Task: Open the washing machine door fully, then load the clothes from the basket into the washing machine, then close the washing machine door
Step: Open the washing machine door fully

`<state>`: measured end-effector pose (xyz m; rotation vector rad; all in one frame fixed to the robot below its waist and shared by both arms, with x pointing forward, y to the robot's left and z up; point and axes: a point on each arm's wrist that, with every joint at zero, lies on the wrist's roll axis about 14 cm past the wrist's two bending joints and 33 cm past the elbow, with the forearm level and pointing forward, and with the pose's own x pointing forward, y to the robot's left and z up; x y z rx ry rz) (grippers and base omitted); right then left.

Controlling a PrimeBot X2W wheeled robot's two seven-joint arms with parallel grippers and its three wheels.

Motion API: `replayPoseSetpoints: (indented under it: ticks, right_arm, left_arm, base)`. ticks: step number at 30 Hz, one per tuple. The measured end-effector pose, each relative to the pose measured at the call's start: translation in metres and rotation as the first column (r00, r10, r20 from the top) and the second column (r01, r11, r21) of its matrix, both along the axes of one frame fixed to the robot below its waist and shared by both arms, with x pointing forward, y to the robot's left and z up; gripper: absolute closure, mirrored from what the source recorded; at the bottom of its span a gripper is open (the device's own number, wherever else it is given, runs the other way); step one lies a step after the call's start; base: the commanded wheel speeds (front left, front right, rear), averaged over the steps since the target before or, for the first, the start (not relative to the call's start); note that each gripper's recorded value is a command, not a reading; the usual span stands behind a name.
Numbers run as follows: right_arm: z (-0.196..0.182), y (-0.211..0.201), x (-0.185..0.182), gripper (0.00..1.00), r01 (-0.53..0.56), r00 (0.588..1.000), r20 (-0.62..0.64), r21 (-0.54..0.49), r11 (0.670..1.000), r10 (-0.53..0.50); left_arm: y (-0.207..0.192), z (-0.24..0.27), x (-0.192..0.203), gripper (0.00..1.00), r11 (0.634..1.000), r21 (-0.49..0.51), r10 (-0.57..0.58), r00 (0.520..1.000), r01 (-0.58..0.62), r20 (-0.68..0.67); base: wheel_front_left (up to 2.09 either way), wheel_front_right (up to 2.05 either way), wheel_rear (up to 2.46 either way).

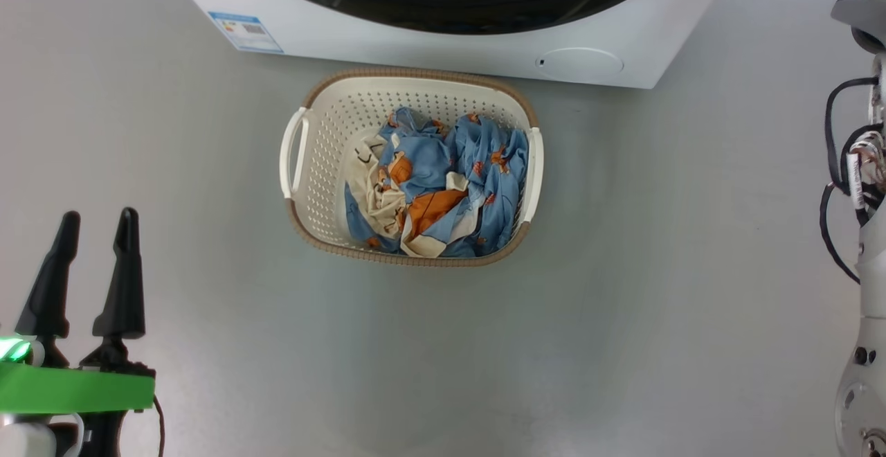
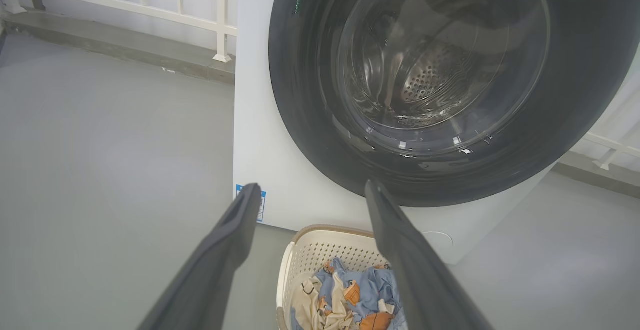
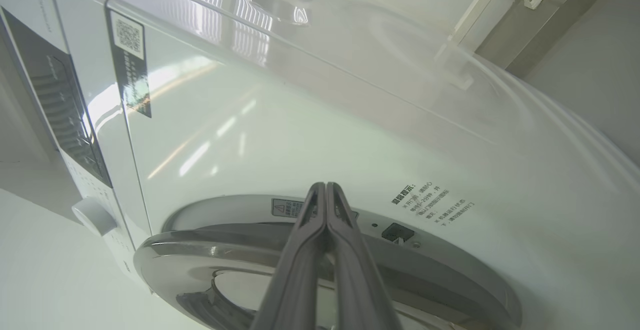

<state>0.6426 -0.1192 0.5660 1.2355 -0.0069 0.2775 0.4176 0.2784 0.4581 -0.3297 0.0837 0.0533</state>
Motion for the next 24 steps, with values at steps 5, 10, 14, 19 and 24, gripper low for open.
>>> replayPoseSetpoints:
  ticks: [5,10,14,19,24]
  right_arm:
    - [-0.005,0.011,0.010,1.00,-0.068,0.997,-0.022,0.018,0.998,0.068]
    - [-0.003,0.016,0.020,1.00,-0.097,0.995,-0.022,0.016,0.995,0.098]
    - [-0.011,0.028,0.026,1.00,-0.148,0.988,-0.047,0.002,0.989,0.148]
    - [-0.023,0.040,0.031,1.00,-0.203,0.976,-0.094,-0.047,0.978,0.198]
    - [-0.016,0.051,0.041,1.00,-0.234,0.970,-0.086,-0.047,0.971,0.229]
  left_arm:
    - [0.004,-0.003,0.001,0.00,1.000,-0.001,0.012,1.000,-0.012,-0.010]
    - [0.006,-0.010,0.001,0.00,1.000,-0.006,0.019,0.999,-0.019,-0.029]
    - [0.008,-0.013,0.002,0.00,1.000,-0.005,0.026,0.999,-0.026,-0.037]
    - [0.010,-0.017,0.003,0.00,0.999,-0.007,0.032,0.998,-0.032,-0.047]
    - [0.011,-0.020,0.002,0.00,0.999,-0.012,0.038,0.998,-0.039,-0.058]
  base:
    - [0.00,0.00,0.00]
    - [0.00,0.00,0.00]
    - [0.00,0.00,0.00]
    - [0.00,0.00,0.00]
    - [0.00,0.00,0.00]
